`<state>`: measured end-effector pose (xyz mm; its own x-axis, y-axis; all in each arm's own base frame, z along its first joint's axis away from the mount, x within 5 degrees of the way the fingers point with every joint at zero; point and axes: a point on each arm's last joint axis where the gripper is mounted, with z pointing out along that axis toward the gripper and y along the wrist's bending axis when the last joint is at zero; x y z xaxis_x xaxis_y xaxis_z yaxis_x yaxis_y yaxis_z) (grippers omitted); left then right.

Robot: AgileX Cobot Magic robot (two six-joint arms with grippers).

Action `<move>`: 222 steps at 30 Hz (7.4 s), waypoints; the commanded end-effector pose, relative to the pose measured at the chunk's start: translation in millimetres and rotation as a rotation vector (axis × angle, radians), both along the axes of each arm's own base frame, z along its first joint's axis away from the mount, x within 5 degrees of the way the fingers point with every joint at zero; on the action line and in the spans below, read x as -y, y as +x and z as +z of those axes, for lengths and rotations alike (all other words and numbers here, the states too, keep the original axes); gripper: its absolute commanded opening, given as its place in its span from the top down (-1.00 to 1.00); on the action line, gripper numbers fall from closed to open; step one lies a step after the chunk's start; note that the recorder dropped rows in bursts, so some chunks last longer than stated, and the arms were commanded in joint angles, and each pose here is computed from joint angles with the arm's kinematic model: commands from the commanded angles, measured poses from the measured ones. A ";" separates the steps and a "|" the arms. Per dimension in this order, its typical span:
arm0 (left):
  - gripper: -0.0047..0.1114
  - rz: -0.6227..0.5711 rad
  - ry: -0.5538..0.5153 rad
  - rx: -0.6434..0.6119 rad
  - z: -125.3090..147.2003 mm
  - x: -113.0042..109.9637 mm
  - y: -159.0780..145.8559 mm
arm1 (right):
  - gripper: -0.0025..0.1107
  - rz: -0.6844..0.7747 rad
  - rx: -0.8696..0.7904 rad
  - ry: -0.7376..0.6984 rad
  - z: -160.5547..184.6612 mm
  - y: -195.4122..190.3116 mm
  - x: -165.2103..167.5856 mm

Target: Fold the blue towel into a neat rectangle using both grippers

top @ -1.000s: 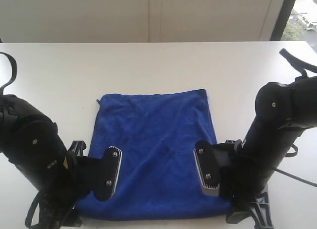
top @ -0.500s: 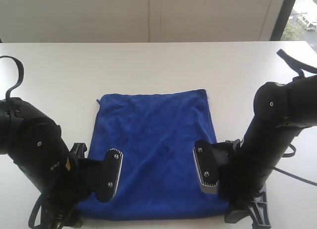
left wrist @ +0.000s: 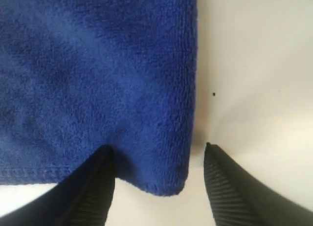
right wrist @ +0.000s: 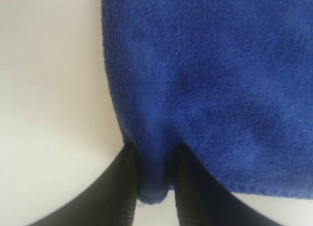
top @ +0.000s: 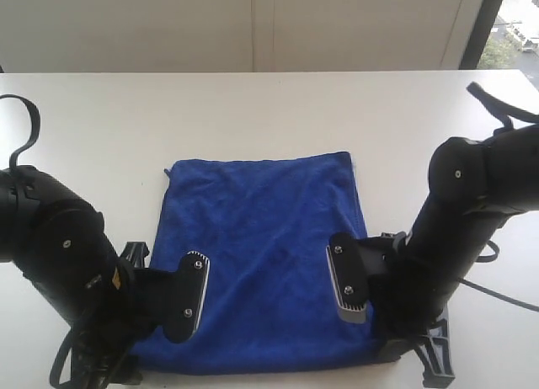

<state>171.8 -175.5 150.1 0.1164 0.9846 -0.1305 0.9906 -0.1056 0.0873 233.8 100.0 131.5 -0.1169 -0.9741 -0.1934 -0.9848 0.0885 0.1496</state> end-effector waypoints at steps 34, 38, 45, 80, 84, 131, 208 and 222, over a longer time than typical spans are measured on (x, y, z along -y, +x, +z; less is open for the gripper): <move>0.06 0.028 -0.063 -0.067 29.6 -7.8 -19.8 | 0.84 -0.031 -0.066 -0.001 29.5 -21.6 5.3; -0.17 0.029 -0.107 -0.040 30.6 -3.9 -17.3 | 0.84 -0.064 -0.053 -0.057 28.3 -20.0 9.8; -0.16 0.021 -0.099 -0.084 20.4 -0.3 -17.1 | 0.84 -0.089 -0.049 -0.060 28.2 -19.3 9.7; 0.05 -0.046 -0.127 -0.131 -1.8 1.8 -22.9 | 0.84 -0.135 -0.037 -0.062 28.0 -17.4 9.4; 0.05 -0.043 -0.118 -0.138 -5.4 2.3 -22.2 | 0.84 -0.134 -0.039 -0.062 28.0 -17.6 9.5; 0.92 -0.053 -0.255 -0.121 62.7 -17.1 -52.5 | 0.84 -0.466 0.082 0.048 87.4 -36.7 12.4; 0.92 0.444 -0.376 0.457 -5.7 -20.0 102.2 | 0.96 -0.877 0.562 0.207 11.3 138.5 -2.1; 0.83 0.446 -0.390 0.480 -5.8 -19.3 104.5 | 0.86 -0.884 0.631 0.252 12.8 145.0 -2.7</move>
